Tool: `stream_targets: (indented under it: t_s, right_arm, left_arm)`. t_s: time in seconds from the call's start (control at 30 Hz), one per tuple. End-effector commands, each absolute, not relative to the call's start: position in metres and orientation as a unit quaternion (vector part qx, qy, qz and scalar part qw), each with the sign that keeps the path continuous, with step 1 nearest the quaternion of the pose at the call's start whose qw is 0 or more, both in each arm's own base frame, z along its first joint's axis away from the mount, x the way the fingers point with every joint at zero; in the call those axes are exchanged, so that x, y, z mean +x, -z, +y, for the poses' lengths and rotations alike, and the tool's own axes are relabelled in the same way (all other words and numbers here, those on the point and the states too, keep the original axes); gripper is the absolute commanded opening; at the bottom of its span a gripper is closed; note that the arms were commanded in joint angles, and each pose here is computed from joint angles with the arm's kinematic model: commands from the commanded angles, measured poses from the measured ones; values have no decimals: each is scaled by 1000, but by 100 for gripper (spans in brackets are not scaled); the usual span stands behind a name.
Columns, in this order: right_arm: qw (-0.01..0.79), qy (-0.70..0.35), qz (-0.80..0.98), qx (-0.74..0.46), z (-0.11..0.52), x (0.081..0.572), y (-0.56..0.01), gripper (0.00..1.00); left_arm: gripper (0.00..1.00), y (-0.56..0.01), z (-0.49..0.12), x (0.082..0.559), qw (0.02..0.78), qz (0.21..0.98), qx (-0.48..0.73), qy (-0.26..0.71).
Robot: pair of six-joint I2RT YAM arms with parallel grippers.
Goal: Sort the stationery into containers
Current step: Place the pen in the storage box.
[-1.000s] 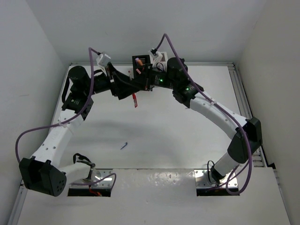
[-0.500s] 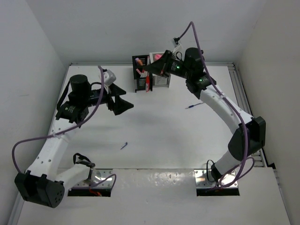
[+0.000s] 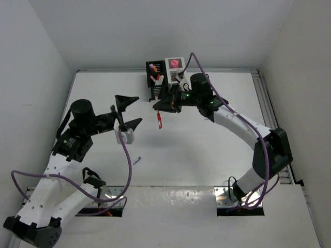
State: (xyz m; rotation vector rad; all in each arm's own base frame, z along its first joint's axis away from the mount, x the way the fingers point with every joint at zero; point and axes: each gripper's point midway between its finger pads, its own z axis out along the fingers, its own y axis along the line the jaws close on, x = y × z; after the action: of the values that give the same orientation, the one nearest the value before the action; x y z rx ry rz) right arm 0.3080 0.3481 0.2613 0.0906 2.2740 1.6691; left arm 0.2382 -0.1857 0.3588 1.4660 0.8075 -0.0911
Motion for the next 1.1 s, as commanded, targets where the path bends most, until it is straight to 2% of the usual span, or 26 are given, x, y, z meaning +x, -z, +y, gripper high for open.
stream_targets:
  t_s: [0.0,0.13,0.17,0.6,0.7,0.83,0.87,0.93,0.97,1.07]
  right_arm:
    - [164,-624,764,9,349,296,-302,0]
    - [143,-629,765,3,354,288,-298,0]
    - [139,-629,765,2,355,287,-296,0]
    - [115,-623,773,1,372,282,-290,0]
    - [110,-616,780,7,373,282,-285,0]
    - [111,-613,782,9,373,282,-284,0]
    - [112,-614,781,9,373,282,-285,0]
    - [111,-612,783,8,374,280,-285,0]
    - [110,-610,784,10,373,280,-284,0]
    - [111,-609,785,10,372,278,-284,1]
  left_arm:
    - [86,-337,-201,227,644,238,727,-22]
    - [86,-319,-214,217,625,179,759,-41]
    - [86,-317,-218,214,615,143,773,-59]
    - [83,-298,-251,195,581,33,810,-72]
    - [76,-297,-256,191,583,18,809,-75]
    - [52,-296,-264,189,577,10,812,-81]
    - [44,-296,-264,190,576,11,813,-86]
    - [35,-300,-266,190,580,10,810,-87]
    - [26,-300,-268,188,582,9,809,-84]
    - [12,-304,-271,188,589,9,803,-88]
